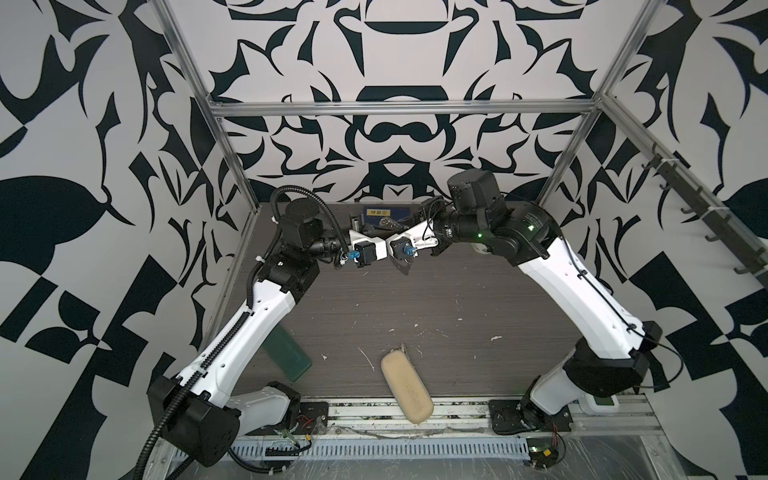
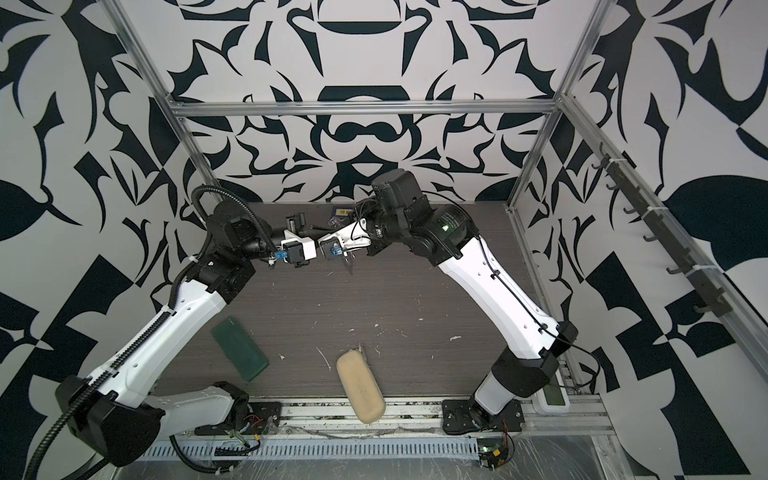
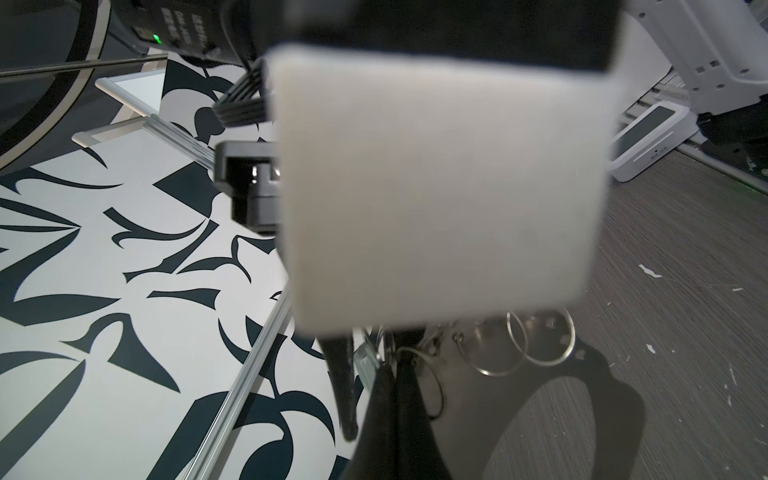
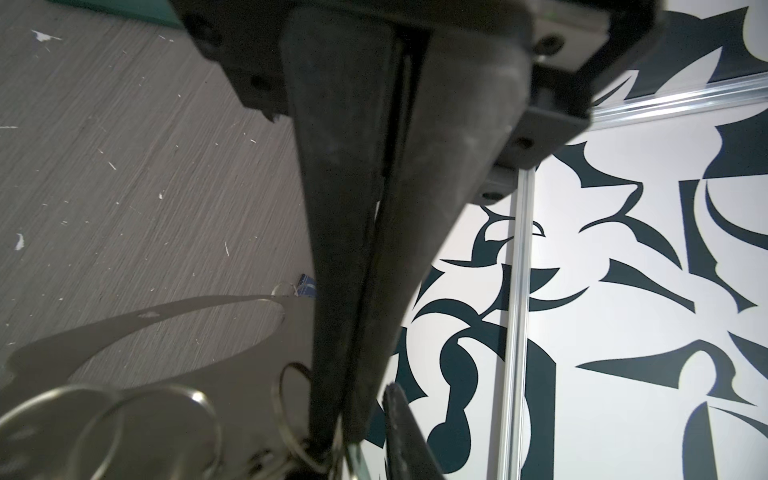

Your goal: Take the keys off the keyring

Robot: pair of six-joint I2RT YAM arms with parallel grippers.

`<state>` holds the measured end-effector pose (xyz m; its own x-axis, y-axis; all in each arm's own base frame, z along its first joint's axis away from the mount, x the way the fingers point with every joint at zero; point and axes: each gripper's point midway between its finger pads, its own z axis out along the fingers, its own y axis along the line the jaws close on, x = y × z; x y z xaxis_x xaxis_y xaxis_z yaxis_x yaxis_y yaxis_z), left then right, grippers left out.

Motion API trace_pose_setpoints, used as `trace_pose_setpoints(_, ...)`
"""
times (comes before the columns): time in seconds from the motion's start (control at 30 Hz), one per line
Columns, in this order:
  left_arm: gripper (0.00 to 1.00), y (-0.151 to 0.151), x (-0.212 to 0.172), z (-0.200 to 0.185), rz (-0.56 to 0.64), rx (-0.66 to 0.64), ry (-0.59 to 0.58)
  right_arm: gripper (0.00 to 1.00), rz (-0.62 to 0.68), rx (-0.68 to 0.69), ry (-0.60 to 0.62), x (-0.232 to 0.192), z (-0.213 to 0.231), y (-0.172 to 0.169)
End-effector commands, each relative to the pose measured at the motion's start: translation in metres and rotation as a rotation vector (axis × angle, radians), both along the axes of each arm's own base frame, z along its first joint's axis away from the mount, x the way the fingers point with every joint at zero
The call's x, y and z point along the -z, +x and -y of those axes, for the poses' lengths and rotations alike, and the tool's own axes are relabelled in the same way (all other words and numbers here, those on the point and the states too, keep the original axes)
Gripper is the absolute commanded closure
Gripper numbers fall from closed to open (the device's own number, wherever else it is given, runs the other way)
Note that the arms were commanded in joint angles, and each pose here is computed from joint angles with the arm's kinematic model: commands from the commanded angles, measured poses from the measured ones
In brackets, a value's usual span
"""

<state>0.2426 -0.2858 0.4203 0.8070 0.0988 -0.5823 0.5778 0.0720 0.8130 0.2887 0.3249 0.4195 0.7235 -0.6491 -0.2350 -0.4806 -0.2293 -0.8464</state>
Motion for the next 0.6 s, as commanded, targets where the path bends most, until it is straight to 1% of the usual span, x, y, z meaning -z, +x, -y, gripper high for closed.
trace_pose_setpoints(0.0, 1.00, -0.044, 0.011, 0.009, -0.050, 0.203, 0.017, 0.78, 0.240, 0.049, 0.193, -0.073, -0.006, 0.019)
trace_pose_setpoints(0.3, 1.00, -0.040, 0.011, 0.007, -0.055, 0.181, 0.016, 0.79, 0.259, 0.053, 0.186, -0.079, 0.004, 0.011)
trace_pose_setpoints(0.4, 1.00, -0.039, 0.011, 0.006, -0.059, 0.175, 0.016, 0.82, 0.254, 0.054, 0.188, -0.080, 0.007, 0.008)
trace_pose_setpoints(0.57, 1.00, -0.038, 0.009, 0.004, -0.061, 0.171, 0.014, 0.92, 0.203, 0.039, 0.213, -0.079, 0.009, -0.002)
